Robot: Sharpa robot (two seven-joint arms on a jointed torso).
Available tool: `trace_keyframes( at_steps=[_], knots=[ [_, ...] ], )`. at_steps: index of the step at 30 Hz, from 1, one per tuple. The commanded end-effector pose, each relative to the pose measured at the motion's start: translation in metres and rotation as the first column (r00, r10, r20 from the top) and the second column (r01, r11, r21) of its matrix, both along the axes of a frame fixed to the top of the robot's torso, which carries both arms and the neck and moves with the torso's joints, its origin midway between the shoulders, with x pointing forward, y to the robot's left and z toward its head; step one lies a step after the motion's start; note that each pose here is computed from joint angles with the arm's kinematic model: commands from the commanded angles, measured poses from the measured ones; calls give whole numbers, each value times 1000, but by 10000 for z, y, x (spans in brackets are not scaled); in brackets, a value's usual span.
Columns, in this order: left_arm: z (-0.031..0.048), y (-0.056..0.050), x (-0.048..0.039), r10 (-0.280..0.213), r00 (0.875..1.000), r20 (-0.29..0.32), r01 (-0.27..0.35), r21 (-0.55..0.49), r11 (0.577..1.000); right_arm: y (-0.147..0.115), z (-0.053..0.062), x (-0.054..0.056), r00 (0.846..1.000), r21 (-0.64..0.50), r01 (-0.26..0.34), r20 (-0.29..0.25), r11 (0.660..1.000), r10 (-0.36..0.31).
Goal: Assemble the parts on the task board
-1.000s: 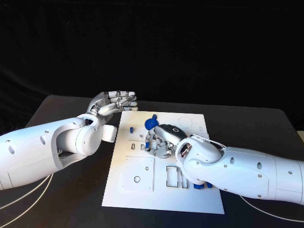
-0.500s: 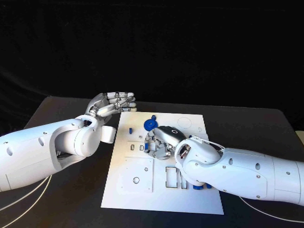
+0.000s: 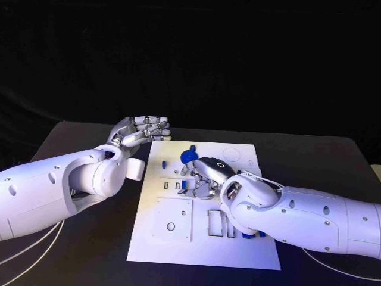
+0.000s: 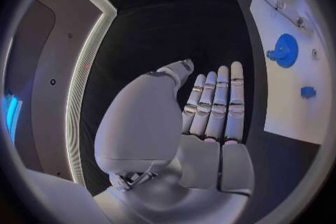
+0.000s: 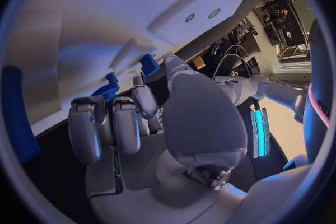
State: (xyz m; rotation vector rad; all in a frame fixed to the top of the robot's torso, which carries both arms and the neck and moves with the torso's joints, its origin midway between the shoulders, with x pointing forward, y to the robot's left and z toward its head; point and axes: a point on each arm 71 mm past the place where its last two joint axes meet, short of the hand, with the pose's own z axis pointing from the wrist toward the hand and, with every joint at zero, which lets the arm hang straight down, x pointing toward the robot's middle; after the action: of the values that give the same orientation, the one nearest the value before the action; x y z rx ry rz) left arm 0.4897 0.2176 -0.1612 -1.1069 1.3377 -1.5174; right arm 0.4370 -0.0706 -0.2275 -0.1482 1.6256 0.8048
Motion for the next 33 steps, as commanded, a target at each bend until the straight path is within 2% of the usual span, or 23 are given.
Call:
trace_keyframes(
  at_steps=[1,6,8,11,14,18,21,23,30,33],
  knots=[
    [-4,-27,-3,-46,999,5,45,55,997,-37,95,-47,998,72,-14,64,997,9],
    [-60,-15,10,-84,996,-29,88,176,980,-223,287,-78,995,181,-38,99,983,20],
    [-120,-27,20,-149,986,-79,164,260,952,-399,396,-13,999,243,-22,44,970,12],
    [-178,-45,23,-207,970,-127,239,343,908,-596,491,101,999,296,31,-45,955,-19],
    [-240,-74,25,-252,948,-195,315,449,836,-860,612,214,992,343,88,-111,935,-53],
    [-265,-119,48,-275,921,-277,386,550,740,-1101,702,278,987,368,131,-140,921,-84],
    [-279,-166,72,-281,892,-355,451,639,624,-1269,739,310,982,373,162,-155,913,-110],
    [-277,-197,96,-273,881,-385,472,689,550,-1348,748,322,979,374,177,-160,911,-125],
    [-279,-323,174,-228,862,-454,507,785,356,-1511,750,355,973,364,213,-166,907,-162],
    [-276,-388,220,-204,866,-457,499,815,294,-1545,740,362,972,354,217,-168,910,-167]
  ],
)
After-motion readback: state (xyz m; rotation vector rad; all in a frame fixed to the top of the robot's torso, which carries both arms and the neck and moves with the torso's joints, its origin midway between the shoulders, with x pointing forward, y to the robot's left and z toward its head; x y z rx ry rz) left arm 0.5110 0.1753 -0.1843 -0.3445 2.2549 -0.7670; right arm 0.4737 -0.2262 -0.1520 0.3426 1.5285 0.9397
